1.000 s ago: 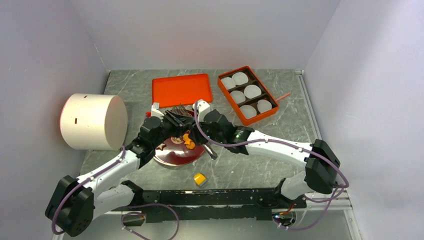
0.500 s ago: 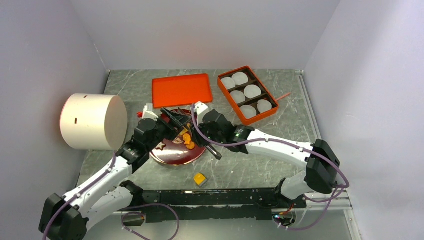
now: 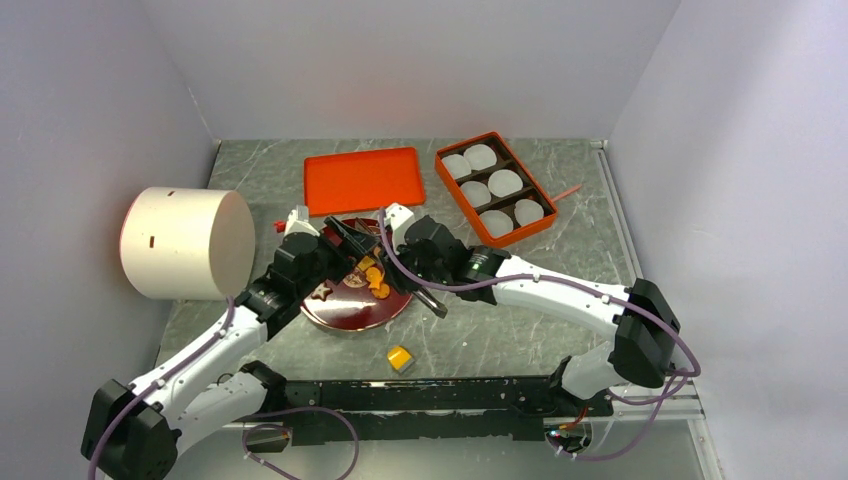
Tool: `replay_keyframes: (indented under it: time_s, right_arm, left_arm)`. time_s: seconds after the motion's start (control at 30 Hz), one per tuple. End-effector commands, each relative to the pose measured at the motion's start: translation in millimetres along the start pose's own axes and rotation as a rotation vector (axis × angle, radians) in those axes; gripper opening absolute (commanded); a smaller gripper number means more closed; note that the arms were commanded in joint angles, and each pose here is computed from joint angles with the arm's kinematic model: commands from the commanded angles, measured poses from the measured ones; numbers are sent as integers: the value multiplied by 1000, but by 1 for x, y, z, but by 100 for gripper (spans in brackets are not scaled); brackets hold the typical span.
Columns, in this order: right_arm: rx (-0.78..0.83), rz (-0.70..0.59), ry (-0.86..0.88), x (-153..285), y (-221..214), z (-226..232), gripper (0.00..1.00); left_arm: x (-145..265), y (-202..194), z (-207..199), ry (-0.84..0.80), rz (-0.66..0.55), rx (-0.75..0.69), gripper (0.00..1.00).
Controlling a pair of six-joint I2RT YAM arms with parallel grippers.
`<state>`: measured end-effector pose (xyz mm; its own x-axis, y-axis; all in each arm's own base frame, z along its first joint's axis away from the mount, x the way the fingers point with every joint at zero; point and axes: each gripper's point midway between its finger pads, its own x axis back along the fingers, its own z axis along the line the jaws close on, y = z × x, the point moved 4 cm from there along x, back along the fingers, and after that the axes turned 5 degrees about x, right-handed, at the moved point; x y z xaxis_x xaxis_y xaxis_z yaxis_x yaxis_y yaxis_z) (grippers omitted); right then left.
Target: Pack the cookies
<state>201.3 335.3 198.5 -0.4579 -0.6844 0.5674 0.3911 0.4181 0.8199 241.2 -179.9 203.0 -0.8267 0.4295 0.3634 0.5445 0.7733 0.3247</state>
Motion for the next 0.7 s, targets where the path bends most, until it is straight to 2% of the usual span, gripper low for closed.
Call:
replay_keyframes:
  time_s: [0.0, 0.2, 0.33, 0.67]
  right_arm:
    - [0, -104, 34, 9, 34, 5, 43]
    - [-1, -118, 37, 14, 40, 6, 46]
    - [7, -101, 28, 14, 38, 4, 46]
    - [78, 68, -43, 10, 12, -11, 45]
  left_arm:
    - [-4, 0, -4, 4, 9, 13, 87]
    - [-4, -3, 20, 92, 3, 14, 86]
    - [-1, 5, 22, 123, -29, -44, 88]
    - [51, 66, -14, 123, -302, -363, 93]
